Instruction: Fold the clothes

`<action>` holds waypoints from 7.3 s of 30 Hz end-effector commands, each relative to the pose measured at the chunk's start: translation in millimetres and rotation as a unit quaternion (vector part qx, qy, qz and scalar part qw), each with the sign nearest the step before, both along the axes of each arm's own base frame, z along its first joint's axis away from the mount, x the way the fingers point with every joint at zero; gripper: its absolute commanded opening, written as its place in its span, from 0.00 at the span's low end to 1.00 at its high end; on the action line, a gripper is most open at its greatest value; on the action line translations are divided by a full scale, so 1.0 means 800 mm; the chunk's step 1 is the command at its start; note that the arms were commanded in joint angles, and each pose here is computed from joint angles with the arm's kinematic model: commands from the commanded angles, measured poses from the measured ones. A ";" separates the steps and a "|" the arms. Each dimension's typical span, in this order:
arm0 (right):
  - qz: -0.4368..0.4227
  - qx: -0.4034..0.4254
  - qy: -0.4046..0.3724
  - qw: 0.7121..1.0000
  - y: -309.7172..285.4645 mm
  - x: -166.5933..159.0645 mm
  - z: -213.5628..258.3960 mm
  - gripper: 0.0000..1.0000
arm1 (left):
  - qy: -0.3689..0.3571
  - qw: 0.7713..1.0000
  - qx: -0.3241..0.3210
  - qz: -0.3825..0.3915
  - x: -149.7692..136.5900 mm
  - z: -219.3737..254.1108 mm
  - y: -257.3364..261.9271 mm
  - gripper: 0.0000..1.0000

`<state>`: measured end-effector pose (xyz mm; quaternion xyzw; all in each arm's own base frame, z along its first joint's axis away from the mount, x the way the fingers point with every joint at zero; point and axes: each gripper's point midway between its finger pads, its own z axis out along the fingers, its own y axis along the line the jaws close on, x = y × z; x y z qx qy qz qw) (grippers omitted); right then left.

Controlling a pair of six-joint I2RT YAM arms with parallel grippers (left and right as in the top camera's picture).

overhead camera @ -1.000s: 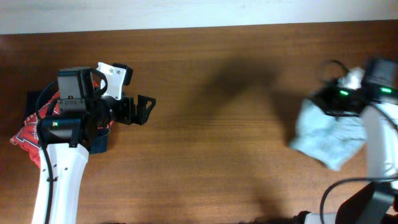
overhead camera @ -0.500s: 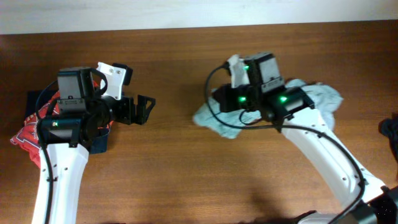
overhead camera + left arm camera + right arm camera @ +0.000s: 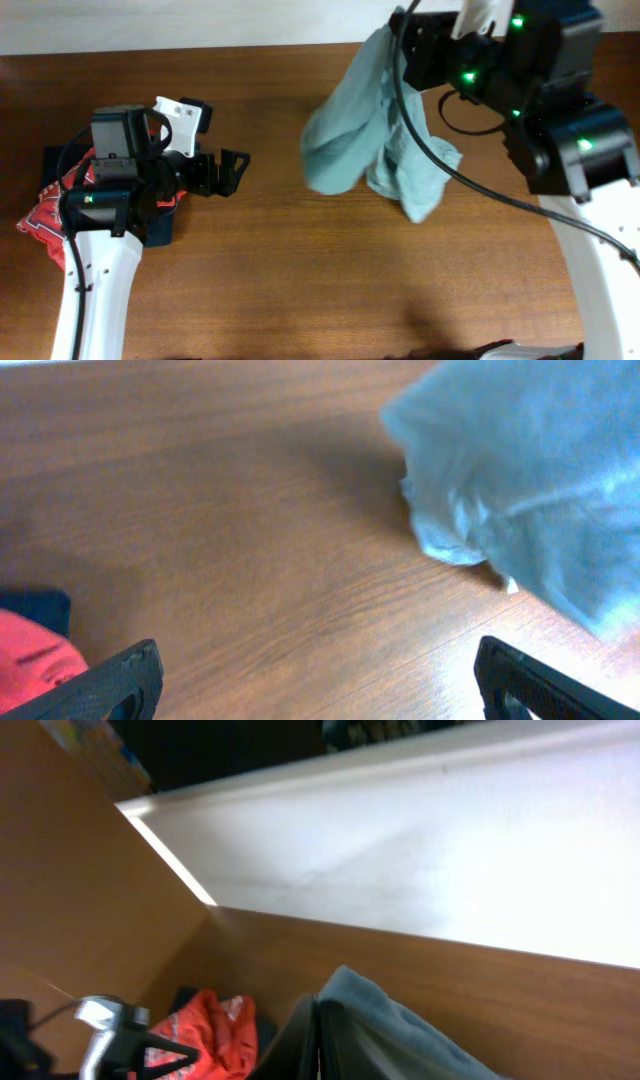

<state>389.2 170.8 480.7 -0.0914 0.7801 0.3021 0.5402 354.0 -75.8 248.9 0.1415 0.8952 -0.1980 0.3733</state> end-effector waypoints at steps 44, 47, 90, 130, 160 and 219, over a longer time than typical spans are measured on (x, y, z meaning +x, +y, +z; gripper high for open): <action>0.106 0.091 -0.068 0.988 0.066 -0.083 0.138 0.04 | -0.046 0.989 0.110 0.083 0.030 0.008 0.054 0.99; 0.098 0.073 -0.073 0.990 0.056 -0.081 0.134 0.04 | -0.046 0.988 0.118 0.092 0.031 0.007 0.059 0.99; -0.139 -0.217 0.443 0.859 -0.162 -0.011 -0.250 0.85 | 0.102 0.992 0.067 0.036 0.047 -0.111 0.027 0.99; -0.001 -0.320 0.531 0.785 -0.061 -0.061 -0.476 0.80 | 0.325 0.928 0.000 0.181 0.029 -0.241 -0.072 0.90; -0.001 -0.320 0.531 0.785 -0.061 -0.061 -0.476 0.77 | 0.326 0.916 0.024 0.232 0.054 -0.303 -0.058 0.43; -0.047 -0.262 0.568 0.778 -0.117 -0.052 -0.475 0.75 | 0.256 0.948 0.080 0.172 0.102 -0.242 -0.064 0.57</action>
